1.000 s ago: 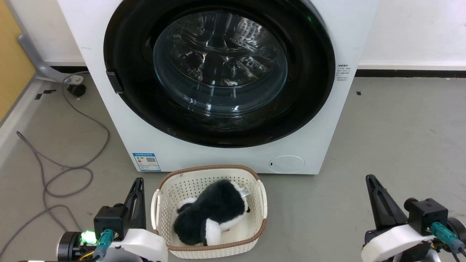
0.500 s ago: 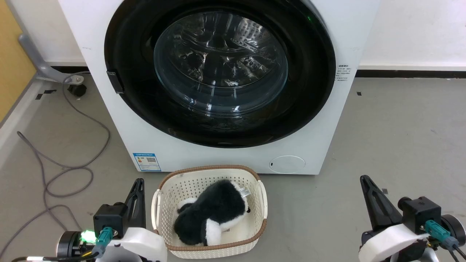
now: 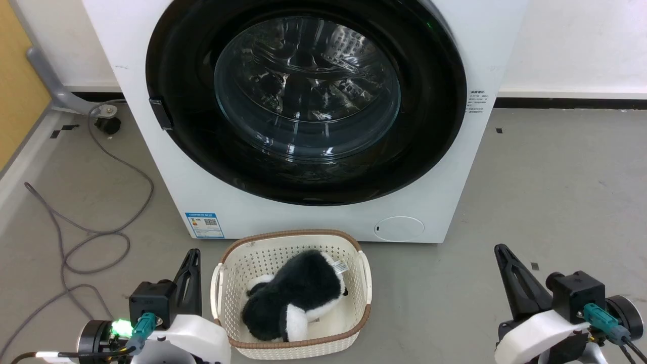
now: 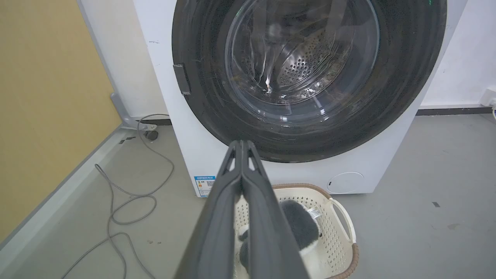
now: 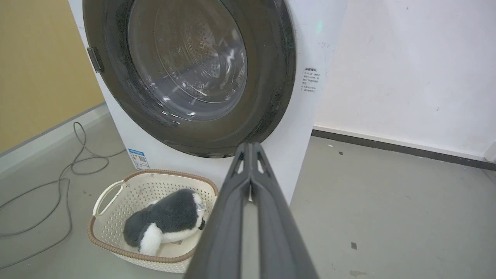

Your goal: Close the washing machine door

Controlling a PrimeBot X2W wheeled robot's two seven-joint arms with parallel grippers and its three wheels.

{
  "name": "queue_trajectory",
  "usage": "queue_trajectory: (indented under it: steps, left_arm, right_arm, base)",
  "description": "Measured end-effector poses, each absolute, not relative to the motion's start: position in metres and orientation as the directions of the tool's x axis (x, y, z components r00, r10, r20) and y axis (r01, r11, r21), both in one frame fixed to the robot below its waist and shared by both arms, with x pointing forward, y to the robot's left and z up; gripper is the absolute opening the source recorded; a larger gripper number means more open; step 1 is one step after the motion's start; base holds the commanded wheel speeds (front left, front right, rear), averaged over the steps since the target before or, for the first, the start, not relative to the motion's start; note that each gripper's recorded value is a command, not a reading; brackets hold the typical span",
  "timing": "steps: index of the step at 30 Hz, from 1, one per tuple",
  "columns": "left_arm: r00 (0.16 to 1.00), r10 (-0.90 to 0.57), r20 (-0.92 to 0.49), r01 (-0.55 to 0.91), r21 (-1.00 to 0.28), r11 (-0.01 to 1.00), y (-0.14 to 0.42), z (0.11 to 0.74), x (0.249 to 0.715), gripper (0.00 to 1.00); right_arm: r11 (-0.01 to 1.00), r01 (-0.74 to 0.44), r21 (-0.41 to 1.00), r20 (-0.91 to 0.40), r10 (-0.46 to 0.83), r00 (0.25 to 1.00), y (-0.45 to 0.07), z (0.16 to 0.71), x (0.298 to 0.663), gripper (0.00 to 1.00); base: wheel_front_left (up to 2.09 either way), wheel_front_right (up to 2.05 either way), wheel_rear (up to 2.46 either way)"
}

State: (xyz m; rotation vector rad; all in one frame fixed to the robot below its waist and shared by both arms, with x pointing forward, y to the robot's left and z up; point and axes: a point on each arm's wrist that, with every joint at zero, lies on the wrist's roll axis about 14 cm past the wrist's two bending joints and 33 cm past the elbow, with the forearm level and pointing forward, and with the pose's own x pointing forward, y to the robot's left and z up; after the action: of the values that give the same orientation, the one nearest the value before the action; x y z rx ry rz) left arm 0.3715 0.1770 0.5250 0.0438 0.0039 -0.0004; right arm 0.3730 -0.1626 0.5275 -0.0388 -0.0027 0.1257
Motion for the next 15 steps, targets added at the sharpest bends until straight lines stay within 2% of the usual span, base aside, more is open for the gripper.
queue_trajectory:
  steps: [15]
  left_arm:
    - [1.0, 0.003, -0.01, -0.003, 0.049, 0.999, 0.1784, 0.5248, 0.3715, 0.0]
  right_arm:
    - [0.99, -0.131, -0.047, -0.003, 0.131, 0.991, -0.1607, 0.5282, 0.373, 0.0]
  base:
    - [0.0, 0.0, 0.0]
